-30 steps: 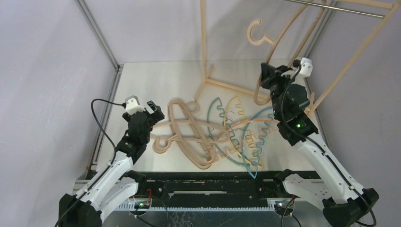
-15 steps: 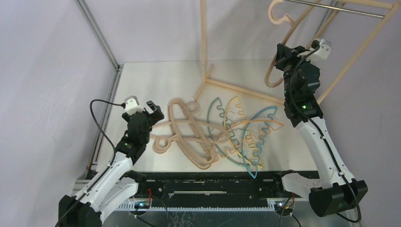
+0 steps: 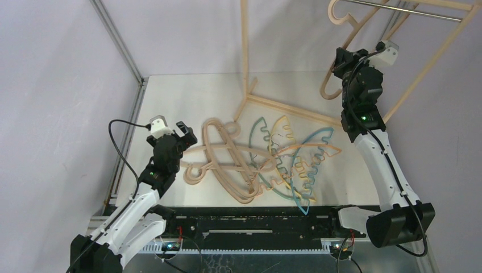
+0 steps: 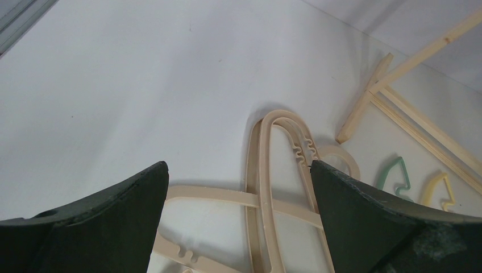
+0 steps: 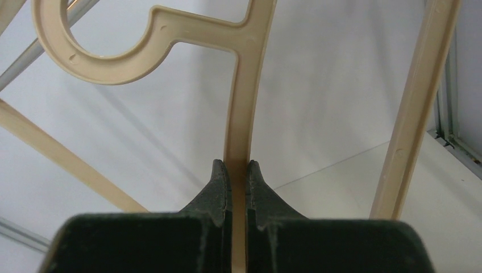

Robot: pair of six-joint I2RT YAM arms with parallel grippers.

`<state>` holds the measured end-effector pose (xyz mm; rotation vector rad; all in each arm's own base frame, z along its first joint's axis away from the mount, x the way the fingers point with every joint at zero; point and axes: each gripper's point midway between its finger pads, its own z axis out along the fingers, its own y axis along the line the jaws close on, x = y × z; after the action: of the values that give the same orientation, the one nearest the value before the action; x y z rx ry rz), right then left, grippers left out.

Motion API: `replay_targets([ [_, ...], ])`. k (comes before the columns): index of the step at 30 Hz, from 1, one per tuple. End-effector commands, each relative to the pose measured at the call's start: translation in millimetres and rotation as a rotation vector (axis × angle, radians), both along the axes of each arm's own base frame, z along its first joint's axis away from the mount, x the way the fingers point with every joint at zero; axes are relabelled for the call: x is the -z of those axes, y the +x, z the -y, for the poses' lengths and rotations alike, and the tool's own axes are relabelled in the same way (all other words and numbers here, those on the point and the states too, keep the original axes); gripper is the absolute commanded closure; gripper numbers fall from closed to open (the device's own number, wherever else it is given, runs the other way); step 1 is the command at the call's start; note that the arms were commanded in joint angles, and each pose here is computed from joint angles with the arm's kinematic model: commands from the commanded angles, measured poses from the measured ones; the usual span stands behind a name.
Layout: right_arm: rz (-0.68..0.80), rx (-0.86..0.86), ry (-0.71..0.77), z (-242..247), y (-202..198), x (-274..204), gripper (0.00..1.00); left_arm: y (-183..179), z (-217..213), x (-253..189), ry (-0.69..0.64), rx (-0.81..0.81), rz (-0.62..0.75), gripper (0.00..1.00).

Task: Organize the hangers

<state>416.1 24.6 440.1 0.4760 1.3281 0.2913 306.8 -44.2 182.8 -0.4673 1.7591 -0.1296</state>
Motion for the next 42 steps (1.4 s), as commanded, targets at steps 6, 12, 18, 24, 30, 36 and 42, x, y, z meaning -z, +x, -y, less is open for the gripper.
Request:
replay_targets([
  [6, 0.106, 0.047, 0.034, 19, 4, -39, 1.0, 4, -4, -11, 0.011, -0.022, 0.029, 0.0],
  [12, 0.103, 0.07, 0.044, 32, 9, -40, 1.0, 6, -4, -11, 0.016, -0.023, 0.026, 0.0],
  [18, 0.083, 0.093, 0.073, 51, 15, -35, 1.0, 6, -5, -10, 0.021, -0.028, 0.023, 0.0],
  [24, 0.049, 0.118, 0.077, 62, 18, -21, 1.0, 7, -5, -7, 0.028, -0.029, 0.015, 0.0],
  [30, 0.013, 0.136, 0.092, 75, 18, -6, 1.0, 6, -7, -5, 0.033, -0.036, 0.012, 0.0],
  [36, -0.048, 0.143, 0.105, 81, 18, 18, 0.94, 6, -7, -5, 0.034, -0.036, 0.01, 0.0],
  [42, -0.109, 0.142, 0.113, 82, 19, 45, 0.86, 5, -8, -2, 0.034, -0.037, 0.008, 0.0],
])
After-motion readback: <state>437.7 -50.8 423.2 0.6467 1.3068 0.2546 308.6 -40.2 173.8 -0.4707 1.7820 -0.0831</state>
